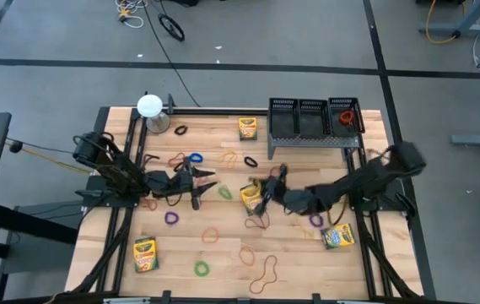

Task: Pick & Place Office Desk Supplies
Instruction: Put the yellow rubber band into the left black bin on the shelf

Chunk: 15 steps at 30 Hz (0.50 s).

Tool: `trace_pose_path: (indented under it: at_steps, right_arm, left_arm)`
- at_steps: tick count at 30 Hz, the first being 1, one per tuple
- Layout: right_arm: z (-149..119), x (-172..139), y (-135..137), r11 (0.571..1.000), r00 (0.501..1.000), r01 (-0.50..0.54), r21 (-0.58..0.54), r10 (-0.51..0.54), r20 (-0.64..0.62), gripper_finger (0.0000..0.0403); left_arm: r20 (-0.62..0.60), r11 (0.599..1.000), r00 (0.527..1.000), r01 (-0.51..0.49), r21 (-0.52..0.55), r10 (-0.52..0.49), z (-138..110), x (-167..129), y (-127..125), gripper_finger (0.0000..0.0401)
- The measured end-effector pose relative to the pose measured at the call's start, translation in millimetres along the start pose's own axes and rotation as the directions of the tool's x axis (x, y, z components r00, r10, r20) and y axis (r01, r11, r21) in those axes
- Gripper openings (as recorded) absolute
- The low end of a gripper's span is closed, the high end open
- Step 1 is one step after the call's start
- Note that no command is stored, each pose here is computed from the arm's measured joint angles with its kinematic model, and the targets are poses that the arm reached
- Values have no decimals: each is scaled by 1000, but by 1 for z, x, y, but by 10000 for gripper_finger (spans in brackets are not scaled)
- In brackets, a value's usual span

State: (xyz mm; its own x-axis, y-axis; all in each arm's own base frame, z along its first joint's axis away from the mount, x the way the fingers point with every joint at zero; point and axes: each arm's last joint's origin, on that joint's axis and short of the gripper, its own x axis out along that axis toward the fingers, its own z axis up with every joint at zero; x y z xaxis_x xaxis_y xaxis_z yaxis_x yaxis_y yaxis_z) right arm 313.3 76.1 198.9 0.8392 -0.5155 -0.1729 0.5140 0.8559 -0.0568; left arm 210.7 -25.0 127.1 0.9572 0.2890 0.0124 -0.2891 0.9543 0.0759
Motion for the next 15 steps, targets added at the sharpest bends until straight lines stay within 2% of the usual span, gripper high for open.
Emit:
trace_pose_path:
  at_steps: [5,10,12,15]
  right_arm:
    - [63,0,-47,986,983,165,-24,-166,-73,3]
    - [110,23,-105,933,909,356,-53,-359,-211,3]
    - [118,35,-132,917,877,397,-39,-392,-279,3]
    - [112,51,-170,895,821,446,-23,-419,-389,3]
  left_arm:
    - [-10,1000,1000,-15,-7,15,0,6,2,166]
    - [-5,1000,1000,-19,-20,19,2,9,1,166]
    - [-9,999,1000,-14,-32,13,2,9,1,166]
    - [-21,1000,1000,-1,-28,1,0,9,1,166]
